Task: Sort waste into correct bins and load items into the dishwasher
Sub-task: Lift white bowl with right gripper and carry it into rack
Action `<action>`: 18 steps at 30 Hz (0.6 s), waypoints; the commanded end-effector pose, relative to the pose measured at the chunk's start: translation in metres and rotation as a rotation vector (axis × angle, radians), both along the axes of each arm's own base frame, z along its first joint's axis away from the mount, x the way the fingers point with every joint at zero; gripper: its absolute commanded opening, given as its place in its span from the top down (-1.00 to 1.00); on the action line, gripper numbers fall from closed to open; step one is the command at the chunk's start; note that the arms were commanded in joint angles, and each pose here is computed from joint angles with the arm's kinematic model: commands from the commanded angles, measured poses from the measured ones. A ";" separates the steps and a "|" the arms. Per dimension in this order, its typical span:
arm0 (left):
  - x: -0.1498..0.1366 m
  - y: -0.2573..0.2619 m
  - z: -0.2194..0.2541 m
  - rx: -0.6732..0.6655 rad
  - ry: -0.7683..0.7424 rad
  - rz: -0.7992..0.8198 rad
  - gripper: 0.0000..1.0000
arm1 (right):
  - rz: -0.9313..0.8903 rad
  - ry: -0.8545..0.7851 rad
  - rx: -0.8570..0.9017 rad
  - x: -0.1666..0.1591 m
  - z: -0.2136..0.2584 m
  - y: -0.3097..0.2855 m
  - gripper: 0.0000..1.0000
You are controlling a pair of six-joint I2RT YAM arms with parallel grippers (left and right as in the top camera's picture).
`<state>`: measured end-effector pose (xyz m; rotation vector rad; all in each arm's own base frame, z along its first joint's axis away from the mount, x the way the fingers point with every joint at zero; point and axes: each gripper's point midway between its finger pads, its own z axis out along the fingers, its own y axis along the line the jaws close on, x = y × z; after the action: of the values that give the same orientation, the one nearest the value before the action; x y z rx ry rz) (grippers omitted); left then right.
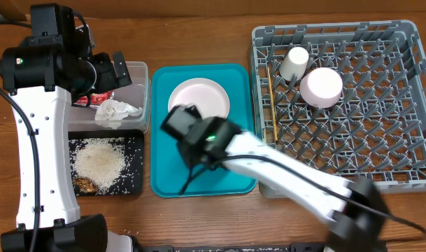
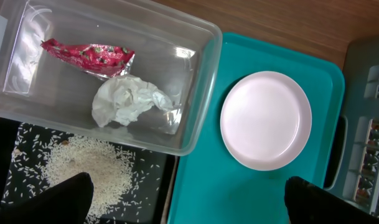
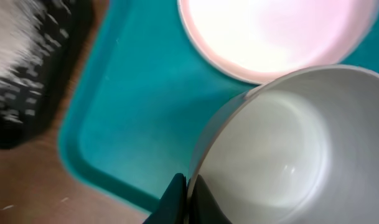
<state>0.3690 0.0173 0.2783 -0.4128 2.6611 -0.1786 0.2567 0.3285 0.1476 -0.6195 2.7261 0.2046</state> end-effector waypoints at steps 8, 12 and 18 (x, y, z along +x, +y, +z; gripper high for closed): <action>0.001 0.000 -0.002 -0.001 0.007 0.013 -1.00 | 0.114 0.131 0.605 0.009 0.144 -0.058 0.92; 0.001 0.000 -0.002 -0.001 0.007 0.013 -1.00 | 0.175 0.211 0.827 0.013 0.169 -0.085 0.92; 0.001 0.000 -0.002 -0.001 0.007 0.013 -1.00 | 0.077 0.275 0.967 0.028 0.147 -0.134 0.92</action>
<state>0.3690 0.0173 0.2783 -0.4127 2.6611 -0.1792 0.2978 0.1993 0.2850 -0.3437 2.5335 1.3387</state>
